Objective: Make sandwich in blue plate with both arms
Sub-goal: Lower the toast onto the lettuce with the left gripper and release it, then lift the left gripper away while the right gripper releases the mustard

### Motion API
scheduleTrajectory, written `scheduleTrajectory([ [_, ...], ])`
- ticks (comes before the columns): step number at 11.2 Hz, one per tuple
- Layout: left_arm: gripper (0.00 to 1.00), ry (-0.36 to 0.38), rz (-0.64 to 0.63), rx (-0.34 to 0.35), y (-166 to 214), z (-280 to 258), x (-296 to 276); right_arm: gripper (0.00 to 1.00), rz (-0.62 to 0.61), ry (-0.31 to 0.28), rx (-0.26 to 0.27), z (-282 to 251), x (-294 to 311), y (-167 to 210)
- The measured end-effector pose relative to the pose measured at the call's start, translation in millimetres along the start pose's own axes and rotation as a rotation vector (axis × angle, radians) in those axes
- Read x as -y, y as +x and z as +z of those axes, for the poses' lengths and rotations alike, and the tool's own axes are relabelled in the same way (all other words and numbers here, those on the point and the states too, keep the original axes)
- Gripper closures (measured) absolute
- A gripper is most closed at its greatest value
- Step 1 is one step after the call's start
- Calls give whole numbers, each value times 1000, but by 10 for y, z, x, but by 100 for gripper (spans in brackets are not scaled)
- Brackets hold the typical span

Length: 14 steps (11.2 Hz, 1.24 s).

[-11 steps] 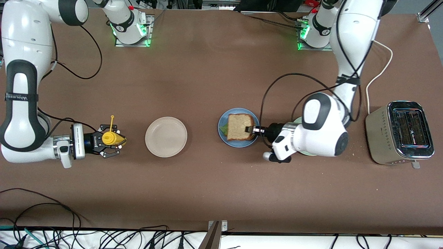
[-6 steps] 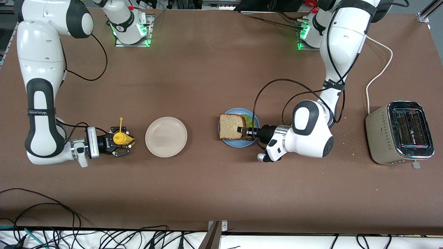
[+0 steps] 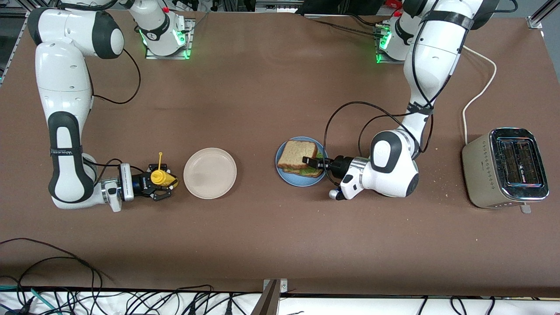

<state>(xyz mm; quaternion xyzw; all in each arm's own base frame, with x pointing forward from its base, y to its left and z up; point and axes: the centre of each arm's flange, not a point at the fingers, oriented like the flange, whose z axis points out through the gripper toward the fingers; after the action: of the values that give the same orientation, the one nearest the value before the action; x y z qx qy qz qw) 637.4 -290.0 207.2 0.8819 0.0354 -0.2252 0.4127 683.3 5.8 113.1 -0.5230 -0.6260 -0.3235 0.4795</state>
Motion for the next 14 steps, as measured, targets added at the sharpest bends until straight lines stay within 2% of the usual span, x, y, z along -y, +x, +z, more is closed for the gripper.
scheduleTrajectory([
  [4,1,-12,12,-26,22,-188,-11,85,-18,-14,-28,26,-53,74],
  [9,0,-18,31,-66,12,-468,-75,85,-37,-21,-48,31,-35,4],
  [12,0,58,90,-135,97,-1011,111,85,-51,-18,-55,99,2,-160],
  [14,0,118,145,-188,61,-1507,156,81,-76,-33,-61,89,3,-200],
])
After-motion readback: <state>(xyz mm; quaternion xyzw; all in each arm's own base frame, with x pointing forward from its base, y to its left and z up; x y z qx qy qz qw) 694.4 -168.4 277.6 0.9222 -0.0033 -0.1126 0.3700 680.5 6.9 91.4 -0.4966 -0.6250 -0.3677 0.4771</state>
